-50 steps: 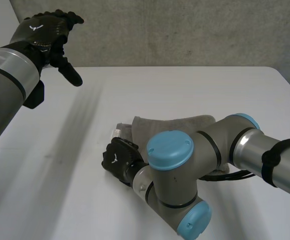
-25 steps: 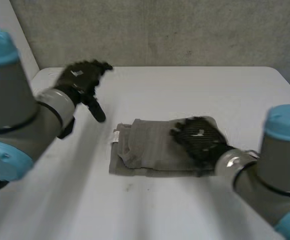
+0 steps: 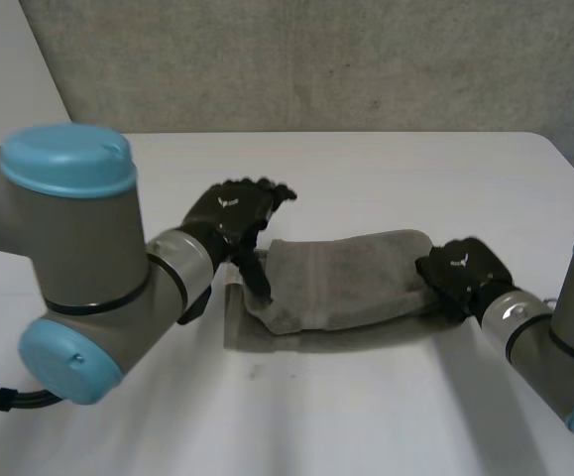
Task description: Fold the towel.
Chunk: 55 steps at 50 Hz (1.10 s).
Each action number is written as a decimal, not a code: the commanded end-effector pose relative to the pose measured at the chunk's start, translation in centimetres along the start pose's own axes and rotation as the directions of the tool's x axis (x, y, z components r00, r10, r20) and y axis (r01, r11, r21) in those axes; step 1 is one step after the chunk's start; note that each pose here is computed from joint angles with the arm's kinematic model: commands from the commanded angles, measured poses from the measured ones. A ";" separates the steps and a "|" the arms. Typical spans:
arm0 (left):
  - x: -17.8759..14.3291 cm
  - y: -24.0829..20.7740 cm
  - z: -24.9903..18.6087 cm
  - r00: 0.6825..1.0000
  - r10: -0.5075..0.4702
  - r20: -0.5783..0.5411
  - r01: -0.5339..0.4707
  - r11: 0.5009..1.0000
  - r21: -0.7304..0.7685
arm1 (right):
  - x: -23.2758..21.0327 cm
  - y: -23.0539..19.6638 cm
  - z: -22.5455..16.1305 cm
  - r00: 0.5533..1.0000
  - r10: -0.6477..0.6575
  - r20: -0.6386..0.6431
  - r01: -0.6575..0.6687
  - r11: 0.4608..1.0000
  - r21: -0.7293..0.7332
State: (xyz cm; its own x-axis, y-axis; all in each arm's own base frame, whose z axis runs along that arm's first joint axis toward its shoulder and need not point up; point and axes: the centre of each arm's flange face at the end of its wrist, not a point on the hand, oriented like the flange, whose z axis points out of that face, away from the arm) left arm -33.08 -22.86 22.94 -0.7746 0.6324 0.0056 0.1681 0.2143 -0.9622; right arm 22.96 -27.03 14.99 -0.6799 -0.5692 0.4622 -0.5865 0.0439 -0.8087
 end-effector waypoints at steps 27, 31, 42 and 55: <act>-4.9 -5.3 -1.0 0.980 -0.165 0.114 0.139 0.969 0.205 | -19.3 -8.0 -4.3 0.745 -0.654 0.134 0.516 0.692 0.506; -4.5 -4.0 -0.1 0.981 -0.164 0.105 0.143 0.973 0.179 | -15.0 -8.6 -3.5 0.901 -0.406 0.152 0.307 0.845 0.438; -1.3 2.5 2.9 0.989 -0.140 0.043 0.139 0.990 0.031 | -5.4 -7.6 -3.1 0.927 0.295 0.233 -0.349 0.905 0.244; -0.1 9.7 4.3 0.990 -0.121 0.071 0.131 0.979 -0.159 | -6.5 -3.9 1.8 0.891 0.355 0.283 -0.389 0.918 0.074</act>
State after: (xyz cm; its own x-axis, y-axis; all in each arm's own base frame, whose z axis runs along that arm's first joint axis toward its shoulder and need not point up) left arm -34.34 -24.31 14.90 -0.8103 0.5736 0.1197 0.1227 0.3658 -0.9226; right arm 29.26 -23.80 16.97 -0.6998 -0.7136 0.0320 -0.2080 0.1607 -0.9648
